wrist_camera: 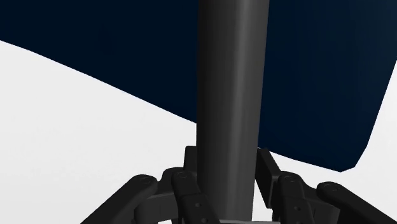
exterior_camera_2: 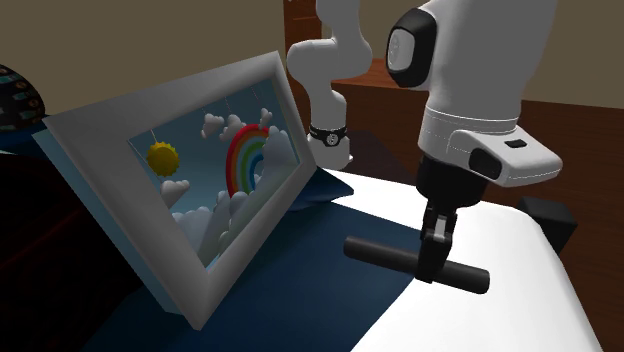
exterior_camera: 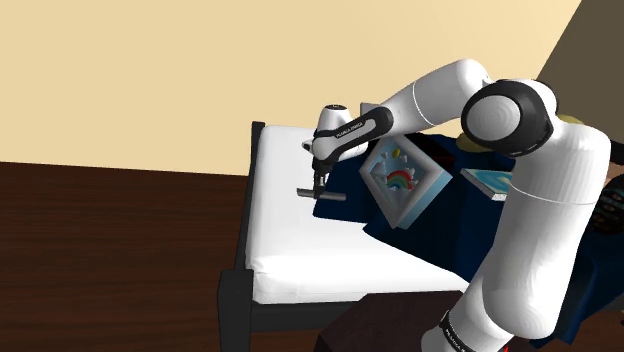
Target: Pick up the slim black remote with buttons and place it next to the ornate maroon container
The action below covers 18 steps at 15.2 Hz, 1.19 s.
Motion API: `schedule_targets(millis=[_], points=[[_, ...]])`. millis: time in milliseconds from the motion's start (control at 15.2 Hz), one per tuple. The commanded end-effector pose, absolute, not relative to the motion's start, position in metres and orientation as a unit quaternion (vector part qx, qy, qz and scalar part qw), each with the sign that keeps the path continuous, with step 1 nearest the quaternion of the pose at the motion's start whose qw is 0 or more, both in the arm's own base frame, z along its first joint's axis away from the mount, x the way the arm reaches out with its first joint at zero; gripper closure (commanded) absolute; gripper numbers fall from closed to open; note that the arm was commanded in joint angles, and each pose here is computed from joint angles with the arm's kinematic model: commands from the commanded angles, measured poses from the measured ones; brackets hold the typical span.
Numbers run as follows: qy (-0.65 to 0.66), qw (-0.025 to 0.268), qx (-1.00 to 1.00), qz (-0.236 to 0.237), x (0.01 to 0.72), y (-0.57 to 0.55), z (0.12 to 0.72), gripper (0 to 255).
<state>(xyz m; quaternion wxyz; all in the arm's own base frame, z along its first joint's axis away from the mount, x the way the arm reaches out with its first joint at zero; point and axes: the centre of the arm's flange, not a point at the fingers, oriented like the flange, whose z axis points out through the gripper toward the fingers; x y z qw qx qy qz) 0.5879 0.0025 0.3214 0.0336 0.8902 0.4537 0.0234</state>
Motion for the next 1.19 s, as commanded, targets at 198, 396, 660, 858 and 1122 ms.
schedule_targets(millis=[198, 396, 660, 858, 1122], points=[[0.453, 0.034, 0.890, 0.023, 0.588, 0.002, 0.346, 255], [0.453, 0.034, 0.890, 0.023, 0.588, 0.002, 0.362, 255], [0.453, 0.034, 0.890, 0.023, 0.588, 0.002, 0.383, 255], [0.453, 0.034, 0.890, 0.023, 0.588, 0.002, 0.399, 255], [0.453, 0.034, 0.890, 0.023, 0.588, 0.002, 0.420, 255]])
